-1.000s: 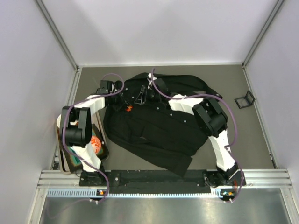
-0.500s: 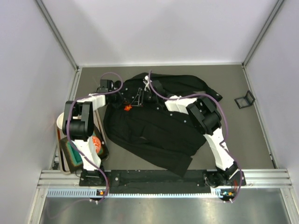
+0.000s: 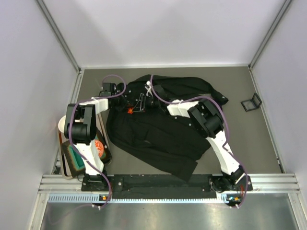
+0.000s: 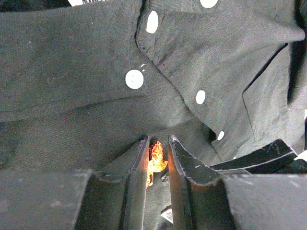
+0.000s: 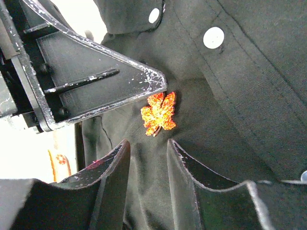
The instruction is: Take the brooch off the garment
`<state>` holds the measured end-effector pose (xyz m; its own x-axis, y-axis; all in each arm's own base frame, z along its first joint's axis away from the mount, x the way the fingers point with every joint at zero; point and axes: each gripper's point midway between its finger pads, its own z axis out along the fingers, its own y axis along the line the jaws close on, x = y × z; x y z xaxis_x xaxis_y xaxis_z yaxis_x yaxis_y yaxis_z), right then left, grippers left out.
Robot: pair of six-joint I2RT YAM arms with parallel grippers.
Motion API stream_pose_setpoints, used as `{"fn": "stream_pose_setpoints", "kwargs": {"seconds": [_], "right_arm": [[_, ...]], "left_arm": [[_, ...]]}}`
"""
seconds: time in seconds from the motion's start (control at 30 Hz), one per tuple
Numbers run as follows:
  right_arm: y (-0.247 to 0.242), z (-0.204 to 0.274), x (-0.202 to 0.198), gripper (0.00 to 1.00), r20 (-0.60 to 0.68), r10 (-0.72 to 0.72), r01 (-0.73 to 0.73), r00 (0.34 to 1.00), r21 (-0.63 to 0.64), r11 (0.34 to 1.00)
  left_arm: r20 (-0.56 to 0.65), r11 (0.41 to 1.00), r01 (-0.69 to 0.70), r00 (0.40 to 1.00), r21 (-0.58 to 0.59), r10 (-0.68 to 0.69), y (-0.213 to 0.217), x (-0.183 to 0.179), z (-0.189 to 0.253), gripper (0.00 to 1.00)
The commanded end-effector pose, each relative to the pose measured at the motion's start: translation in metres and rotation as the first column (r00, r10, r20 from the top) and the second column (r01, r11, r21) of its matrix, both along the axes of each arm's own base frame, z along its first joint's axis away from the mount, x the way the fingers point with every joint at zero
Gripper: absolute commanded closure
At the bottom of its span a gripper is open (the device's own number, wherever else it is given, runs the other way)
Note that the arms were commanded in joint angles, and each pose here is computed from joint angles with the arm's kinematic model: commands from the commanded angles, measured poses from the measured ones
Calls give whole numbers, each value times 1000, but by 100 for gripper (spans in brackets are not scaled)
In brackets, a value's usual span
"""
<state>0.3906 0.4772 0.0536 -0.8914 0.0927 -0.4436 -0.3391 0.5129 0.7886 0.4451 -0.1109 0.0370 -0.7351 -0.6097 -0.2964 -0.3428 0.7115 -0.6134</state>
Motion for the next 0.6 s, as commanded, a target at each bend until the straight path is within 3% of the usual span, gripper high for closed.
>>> {"fn": "stream_pose_setpoints", "kwargs": {"seconds": [0.0,0.33,0.57], "right_arm": [[18,22,1,62,21,18,-19,1000,83,996],[25,12,-2,55,-65,15,-7,998,129,992],[14,-2,4,54,-100,-70,77,993,71,995]], "left_arm": [[11,1000,-17,1000,6,16,5,-1,-3,72],[10,1000,-11,1000,9,10,6,-2,-3,71],[18,1000,-3,1000,8,3,5,-1,0,70]]}}
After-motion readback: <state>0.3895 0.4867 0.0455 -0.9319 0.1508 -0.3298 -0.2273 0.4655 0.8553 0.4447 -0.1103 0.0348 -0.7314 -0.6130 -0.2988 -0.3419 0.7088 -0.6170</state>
